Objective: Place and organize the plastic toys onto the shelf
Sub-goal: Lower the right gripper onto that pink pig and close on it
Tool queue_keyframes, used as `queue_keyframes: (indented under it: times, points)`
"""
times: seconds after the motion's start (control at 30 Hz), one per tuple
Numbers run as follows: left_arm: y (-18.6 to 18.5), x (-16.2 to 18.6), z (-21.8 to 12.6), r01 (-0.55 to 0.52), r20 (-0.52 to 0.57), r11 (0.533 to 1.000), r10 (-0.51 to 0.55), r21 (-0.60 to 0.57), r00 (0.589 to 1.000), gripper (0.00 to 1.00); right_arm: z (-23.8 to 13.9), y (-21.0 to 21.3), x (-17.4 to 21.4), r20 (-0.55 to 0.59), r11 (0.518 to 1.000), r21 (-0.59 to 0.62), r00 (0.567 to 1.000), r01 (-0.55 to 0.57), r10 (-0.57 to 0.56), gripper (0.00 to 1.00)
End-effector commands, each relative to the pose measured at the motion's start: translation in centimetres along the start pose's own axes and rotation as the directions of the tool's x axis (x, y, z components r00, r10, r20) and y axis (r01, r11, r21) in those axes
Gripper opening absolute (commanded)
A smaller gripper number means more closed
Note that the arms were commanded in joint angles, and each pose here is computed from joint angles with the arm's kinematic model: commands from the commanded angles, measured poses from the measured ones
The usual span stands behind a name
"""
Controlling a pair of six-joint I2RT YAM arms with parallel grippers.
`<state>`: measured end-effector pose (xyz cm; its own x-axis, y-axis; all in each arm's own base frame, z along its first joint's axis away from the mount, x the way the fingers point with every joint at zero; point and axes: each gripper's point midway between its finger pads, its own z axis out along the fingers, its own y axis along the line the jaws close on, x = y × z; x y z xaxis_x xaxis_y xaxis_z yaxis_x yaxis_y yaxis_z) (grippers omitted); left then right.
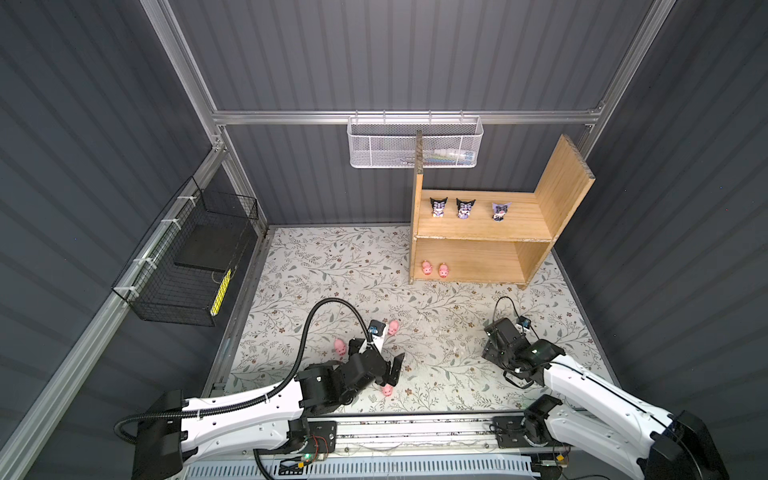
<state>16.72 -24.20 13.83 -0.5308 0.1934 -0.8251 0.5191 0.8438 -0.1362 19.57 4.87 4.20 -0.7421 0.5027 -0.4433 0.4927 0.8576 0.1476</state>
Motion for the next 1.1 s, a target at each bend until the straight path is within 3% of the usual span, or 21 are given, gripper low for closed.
queue_keyframes:
  times: [0.0,0.3,0.77,1.07]
  points:
    - [0.5,0.5,0.3,-0.035,-0.007,0.999,0.035,-0.026,0.999,1.00,0.7,-0.3,0.4,-0.037,1.000,-0.008,0.999,-0.008,0.008,0.72]
    - [0.3,0.4,0.5,-0.044,-0.010,0.999,0.044,-0.031,0.999,1.00,1.5,0.0,0.5,-0.069,1.000,-0.020,0.998,0.002,-0.003,0.68]
    - [0.7,0.9,0.6,-0.036,-0.021,0.998,0.035,-0.046,0.999,1.00,2.8,2.4,1.1,-0.140,0.997,-0.064,0.989,0.047,-0.056,0.37]
    - [1.5,0.6,-0.2,-0.024,-0.001,0.998,0.024,-0.060,1.000,1.00,2.3,5.2,0.1,-0.113,0.990,-0.115,0.989,0.085,-0.098,0.33]
